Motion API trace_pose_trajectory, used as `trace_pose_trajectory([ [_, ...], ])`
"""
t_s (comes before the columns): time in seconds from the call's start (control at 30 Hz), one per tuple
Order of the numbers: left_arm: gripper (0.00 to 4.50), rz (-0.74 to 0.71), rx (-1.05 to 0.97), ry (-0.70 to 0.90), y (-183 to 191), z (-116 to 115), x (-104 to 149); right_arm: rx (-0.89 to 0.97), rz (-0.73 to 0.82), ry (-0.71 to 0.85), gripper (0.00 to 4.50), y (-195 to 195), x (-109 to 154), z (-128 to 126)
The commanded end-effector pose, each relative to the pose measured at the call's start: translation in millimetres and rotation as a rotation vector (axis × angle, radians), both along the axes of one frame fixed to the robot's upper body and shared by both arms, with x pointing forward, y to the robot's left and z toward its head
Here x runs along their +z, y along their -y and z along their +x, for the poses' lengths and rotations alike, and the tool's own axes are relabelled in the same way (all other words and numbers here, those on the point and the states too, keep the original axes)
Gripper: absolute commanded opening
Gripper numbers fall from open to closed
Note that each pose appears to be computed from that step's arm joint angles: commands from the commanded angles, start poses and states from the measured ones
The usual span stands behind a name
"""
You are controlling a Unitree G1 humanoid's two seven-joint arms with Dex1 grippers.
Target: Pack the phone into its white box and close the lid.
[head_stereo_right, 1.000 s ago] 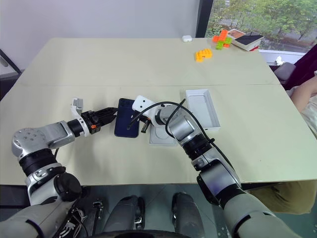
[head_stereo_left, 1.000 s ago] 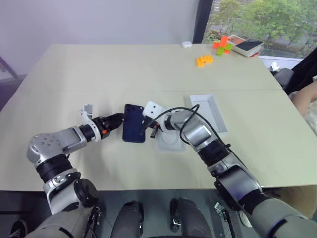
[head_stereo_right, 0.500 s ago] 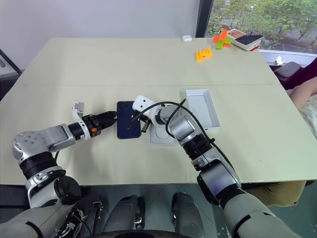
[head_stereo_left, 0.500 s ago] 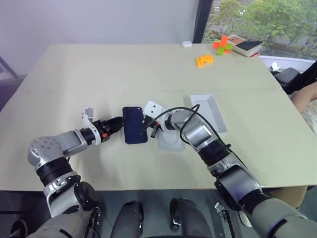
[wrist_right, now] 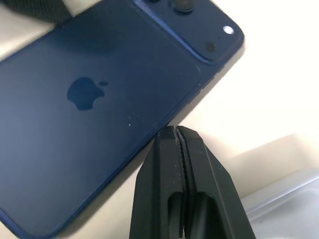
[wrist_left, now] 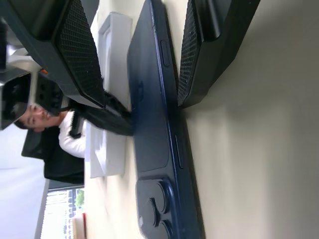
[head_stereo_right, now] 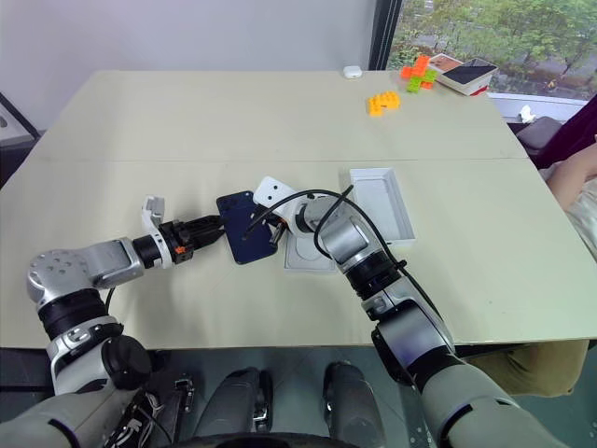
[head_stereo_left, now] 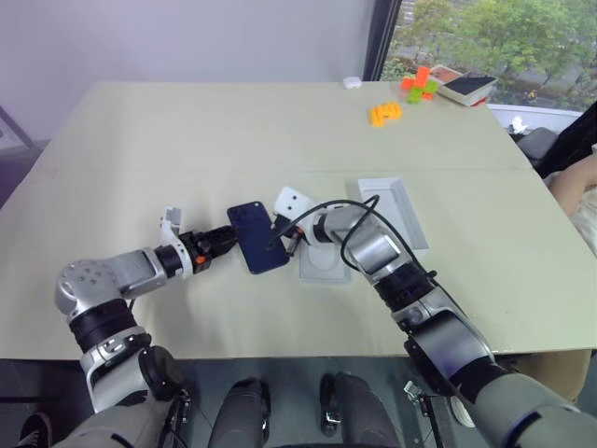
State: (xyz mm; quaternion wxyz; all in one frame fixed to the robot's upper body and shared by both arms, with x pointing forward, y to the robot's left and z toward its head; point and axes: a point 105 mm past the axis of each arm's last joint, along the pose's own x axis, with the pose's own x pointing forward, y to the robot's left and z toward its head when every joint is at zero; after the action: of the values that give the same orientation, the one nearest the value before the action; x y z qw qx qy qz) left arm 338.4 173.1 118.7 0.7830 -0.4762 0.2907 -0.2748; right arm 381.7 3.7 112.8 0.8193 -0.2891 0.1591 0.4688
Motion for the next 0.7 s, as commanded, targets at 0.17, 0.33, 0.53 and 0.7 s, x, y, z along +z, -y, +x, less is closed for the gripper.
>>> trace_pose_trajectory([
  [0.17, 2.41, -0.074, -0.094, 0.045, 32, -3, 8, 0.086, 0.029, 0.01, 0.05, -21, 6, -10],
  [0.33, 2.41, -0.094, -0.089, 0.114, 25, -3, 25, 0.084, 0.031, 0.002, 0.05, -21, 5, -11],
  [0.53, 2.41, -0.092, -0.045, 0.041, 26, -1, 9, 0.085, 0.031, 0.005, 0.05, -21, 6, -10],
  [0.7, 2.41, -0.118, -0.023, 0.053, 27, 0, 14, 0.087, 0.032, 0.004, 0.05, -21, 6, -11],
])
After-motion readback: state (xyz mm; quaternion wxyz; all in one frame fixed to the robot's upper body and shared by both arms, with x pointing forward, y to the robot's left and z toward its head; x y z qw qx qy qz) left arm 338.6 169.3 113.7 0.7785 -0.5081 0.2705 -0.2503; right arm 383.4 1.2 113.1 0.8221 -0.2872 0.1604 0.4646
